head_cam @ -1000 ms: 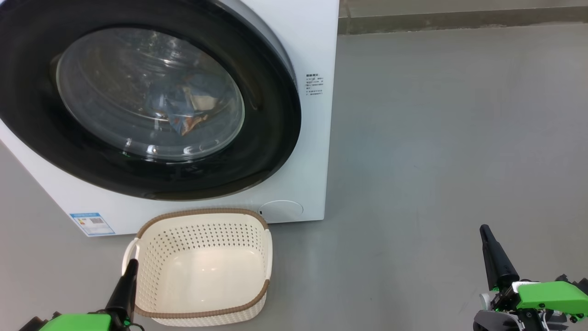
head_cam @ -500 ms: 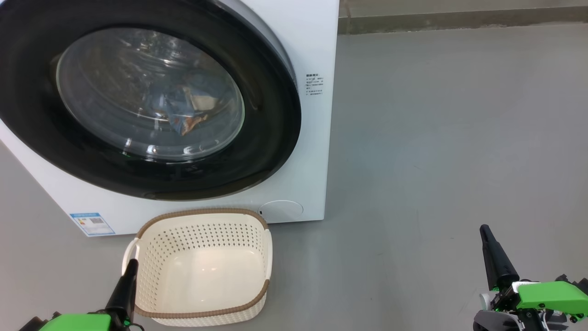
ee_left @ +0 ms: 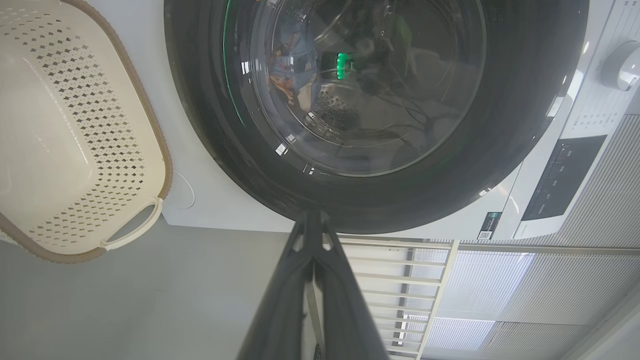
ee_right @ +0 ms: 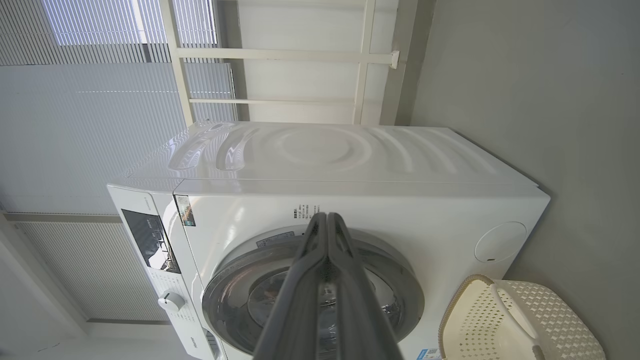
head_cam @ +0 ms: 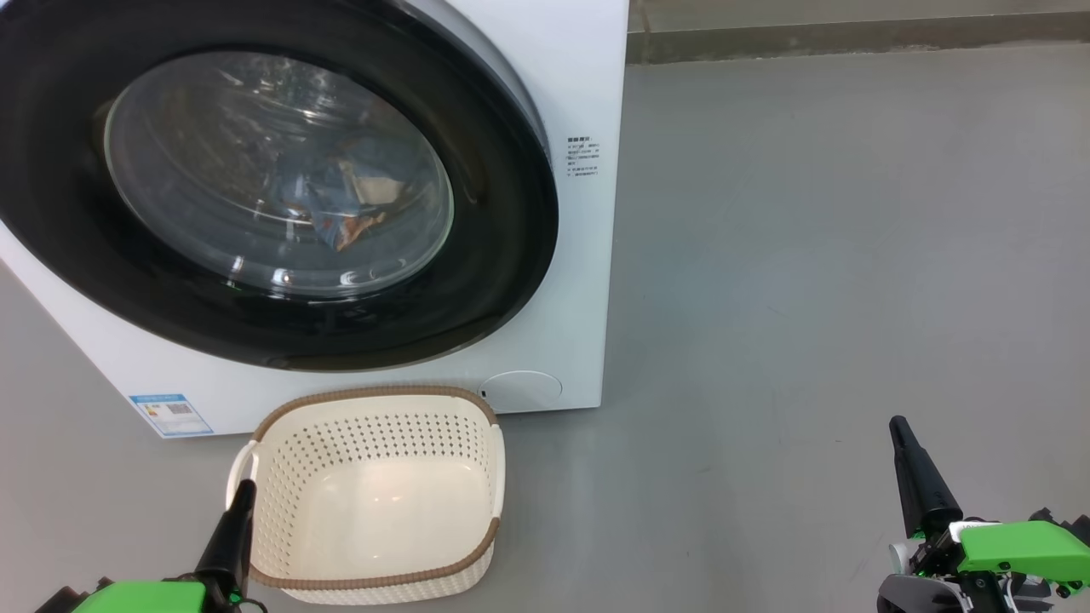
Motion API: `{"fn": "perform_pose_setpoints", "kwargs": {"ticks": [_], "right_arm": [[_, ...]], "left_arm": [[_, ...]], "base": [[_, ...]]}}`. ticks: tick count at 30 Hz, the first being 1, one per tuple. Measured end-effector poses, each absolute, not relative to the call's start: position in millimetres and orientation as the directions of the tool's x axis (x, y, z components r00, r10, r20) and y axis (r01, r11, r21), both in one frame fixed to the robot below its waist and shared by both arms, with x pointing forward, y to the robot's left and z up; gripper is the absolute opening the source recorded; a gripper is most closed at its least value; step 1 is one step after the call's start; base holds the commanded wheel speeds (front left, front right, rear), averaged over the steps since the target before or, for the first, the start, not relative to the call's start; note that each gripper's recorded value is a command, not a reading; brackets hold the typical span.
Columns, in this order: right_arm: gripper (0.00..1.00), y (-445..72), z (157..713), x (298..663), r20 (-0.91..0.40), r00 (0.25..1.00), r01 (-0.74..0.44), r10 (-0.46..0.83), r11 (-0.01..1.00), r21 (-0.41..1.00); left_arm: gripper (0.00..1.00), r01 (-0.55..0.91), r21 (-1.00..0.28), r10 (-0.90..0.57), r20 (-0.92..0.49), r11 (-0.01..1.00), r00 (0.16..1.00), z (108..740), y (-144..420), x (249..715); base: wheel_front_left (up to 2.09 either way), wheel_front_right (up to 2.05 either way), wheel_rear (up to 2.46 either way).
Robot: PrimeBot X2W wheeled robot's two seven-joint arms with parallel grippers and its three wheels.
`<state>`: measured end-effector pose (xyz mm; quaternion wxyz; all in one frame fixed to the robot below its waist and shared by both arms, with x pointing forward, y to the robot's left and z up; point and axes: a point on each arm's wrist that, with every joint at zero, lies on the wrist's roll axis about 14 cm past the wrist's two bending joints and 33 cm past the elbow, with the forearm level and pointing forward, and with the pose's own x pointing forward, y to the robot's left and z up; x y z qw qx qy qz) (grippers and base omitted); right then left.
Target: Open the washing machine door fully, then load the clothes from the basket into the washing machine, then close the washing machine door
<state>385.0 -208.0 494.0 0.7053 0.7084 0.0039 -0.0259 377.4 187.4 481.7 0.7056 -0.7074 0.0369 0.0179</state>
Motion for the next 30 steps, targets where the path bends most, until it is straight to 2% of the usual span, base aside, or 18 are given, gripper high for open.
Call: {"fn": "perform_pose_setpoints", "kwargs": {"ticks": [30], "right_arm": [[0.0,-208.0,494.0,384.9,-0.042,0.999,0.042,-0.031,-0.005,0.999]], "left_arm": [[0.0,-0.077,-0.997,-0.026,-0.077,-0.002,0.997,481.7,187.4,377.3]], "base": [[0.0,0.0,0.0]]}}
